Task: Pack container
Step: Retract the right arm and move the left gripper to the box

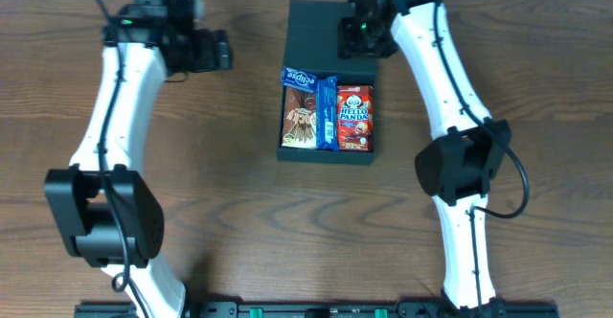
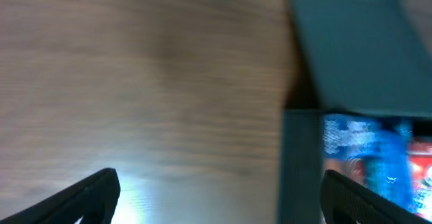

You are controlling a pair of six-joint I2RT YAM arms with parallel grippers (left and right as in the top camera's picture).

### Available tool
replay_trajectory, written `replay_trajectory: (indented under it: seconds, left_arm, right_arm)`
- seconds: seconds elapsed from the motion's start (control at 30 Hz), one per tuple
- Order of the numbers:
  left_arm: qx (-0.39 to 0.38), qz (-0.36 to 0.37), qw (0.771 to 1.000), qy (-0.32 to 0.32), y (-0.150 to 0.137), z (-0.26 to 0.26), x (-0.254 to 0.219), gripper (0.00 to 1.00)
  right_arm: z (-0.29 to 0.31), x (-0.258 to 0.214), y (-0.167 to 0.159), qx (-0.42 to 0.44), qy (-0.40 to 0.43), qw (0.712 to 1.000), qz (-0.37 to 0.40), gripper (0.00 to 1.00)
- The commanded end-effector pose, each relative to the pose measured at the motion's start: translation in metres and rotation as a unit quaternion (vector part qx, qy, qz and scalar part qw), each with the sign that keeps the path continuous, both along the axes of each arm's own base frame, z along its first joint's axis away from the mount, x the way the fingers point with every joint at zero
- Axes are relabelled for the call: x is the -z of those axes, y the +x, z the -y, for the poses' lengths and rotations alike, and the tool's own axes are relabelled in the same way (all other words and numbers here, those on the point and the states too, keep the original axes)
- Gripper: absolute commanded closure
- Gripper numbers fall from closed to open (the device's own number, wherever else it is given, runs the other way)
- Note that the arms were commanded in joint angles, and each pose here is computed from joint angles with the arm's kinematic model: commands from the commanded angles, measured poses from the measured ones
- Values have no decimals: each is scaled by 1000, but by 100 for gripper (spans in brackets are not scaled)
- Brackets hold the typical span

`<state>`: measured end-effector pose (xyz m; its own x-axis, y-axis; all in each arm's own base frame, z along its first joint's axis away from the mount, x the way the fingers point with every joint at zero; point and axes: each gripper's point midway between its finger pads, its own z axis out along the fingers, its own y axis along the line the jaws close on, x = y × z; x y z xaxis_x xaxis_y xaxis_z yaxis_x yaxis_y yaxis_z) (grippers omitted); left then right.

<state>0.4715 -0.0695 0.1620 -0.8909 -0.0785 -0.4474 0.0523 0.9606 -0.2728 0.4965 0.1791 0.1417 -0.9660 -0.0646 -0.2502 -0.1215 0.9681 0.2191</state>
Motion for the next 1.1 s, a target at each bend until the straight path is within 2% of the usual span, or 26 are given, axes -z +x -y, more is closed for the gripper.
replay_trajectory:
  seconds: [0.0,0.17,0.4,0.5,0.63,1.07]
  left_arm:
    - [54,-16,997,-46,-4,34,20,5]
    - [119,-29,978,-170,4,81,45,5]
    - [142,-22,961,-236,19,102,63,4]
    - [150,-19,958,-242,20,107,66,0]
    - [169,-23,953,-252,15,117,69,14]
    - [183,-32,955,-232,7,127,77,18]
  right_arm:
    - [4,-15,-4,-3,10,1000,5,51]
    - [23,-31,-6,-17,4,1000,19,53]
    - [59,-77,-2,1,8,997,71,50]
    - [72,-86,-1,13,8,997,81,50]
    - [83,-88,0,24,8,996,83,50]
    - [84,-88,1,22,7,996,85,52]
